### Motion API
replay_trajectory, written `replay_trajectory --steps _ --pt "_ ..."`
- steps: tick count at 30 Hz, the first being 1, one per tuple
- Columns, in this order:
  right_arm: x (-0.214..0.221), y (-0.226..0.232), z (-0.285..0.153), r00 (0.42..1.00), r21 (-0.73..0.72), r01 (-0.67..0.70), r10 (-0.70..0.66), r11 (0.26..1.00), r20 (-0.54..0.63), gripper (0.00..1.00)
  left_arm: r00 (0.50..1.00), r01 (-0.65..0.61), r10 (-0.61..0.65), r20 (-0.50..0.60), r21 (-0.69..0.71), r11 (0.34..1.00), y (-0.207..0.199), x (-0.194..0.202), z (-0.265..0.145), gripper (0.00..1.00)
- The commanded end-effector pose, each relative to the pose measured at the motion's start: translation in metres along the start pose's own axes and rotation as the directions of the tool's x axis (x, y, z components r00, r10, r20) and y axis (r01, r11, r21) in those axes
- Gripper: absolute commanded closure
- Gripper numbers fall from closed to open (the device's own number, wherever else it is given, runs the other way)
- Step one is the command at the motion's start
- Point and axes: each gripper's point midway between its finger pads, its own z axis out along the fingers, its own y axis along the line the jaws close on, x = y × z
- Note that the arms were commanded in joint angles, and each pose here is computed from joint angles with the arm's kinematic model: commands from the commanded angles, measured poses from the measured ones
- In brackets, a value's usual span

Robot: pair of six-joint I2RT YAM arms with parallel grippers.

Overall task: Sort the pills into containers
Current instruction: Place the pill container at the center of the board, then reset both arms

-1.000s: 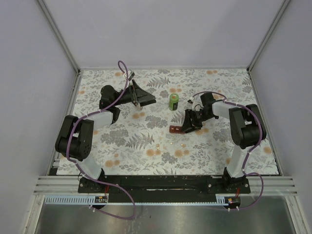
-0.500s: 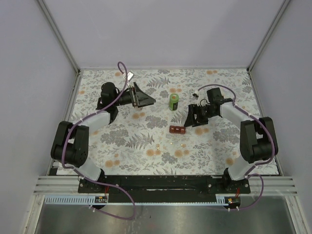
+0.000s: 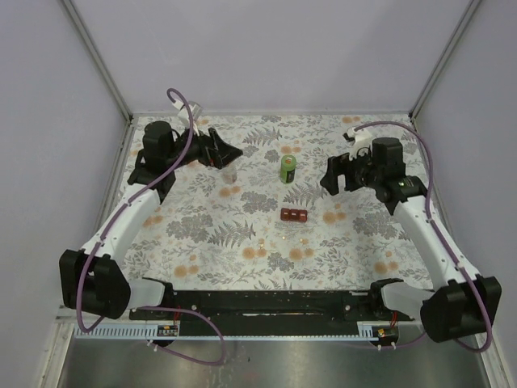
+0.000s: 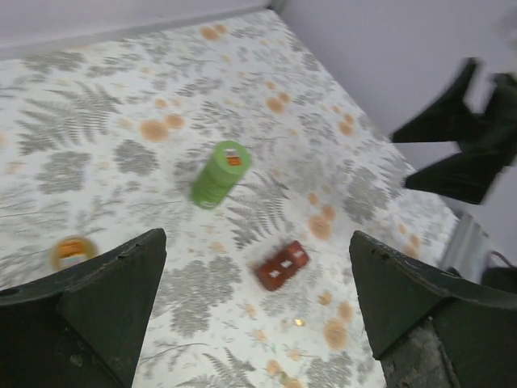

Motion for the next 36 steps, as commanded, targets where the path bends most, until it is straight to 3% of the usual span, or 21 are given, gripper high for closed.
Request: replay_trajectory --steps 1,8,15,21,27,36 --pt "-0.055 -0.022 -0.038 0.964 0.209 0.091 -0.138 0.974 0.226 0.01 0.987 -0.134 0.150 0.053 -0.235 0.963 0.038 -0.030 -0.022 0.01" --pt "-0.084 -0.039 -0.068 0.937 0.357 0.023 -0.144 0.934 0.319 0.00 0.969 -0.165 0.219 0.110 -0.368 0.915 0.049 -0.049 -0.052 0.01" --pt "-0.093 -0.053 -0.091 0.914 0.453 -0.079 -0.117 0.888 0.388 0.01 0.950 -0.148 0.273 0.151 -0.553 0.820 0.068 -0.058 -0.087 0.01" --pt "-0.086 -0.052 -0.099 0.911 0.464 -0.077 -0.127 0.882 0.393 0.01 0.933 -0.148 0.305 0.194 -0.565 0.812 0.062 -0.058 -0.101 0.01" --pt "-0.071 -0.039 -0.084 0.924 0.395 0.030 -0.176 0.918 0.340 0.01 0.908 -0.153 0.337 0.251 -0.550 0.821 0.052 -0.055 -0.111 0.01" --pt "-0.072 -0.032 -0.097 0.906 0.392 0.022 -0.184 0.920 0.381 0.01 0.940 -0.137 0.278 0.199 -0.527 0.839 0.048 -0.043 -0.110 0.01"
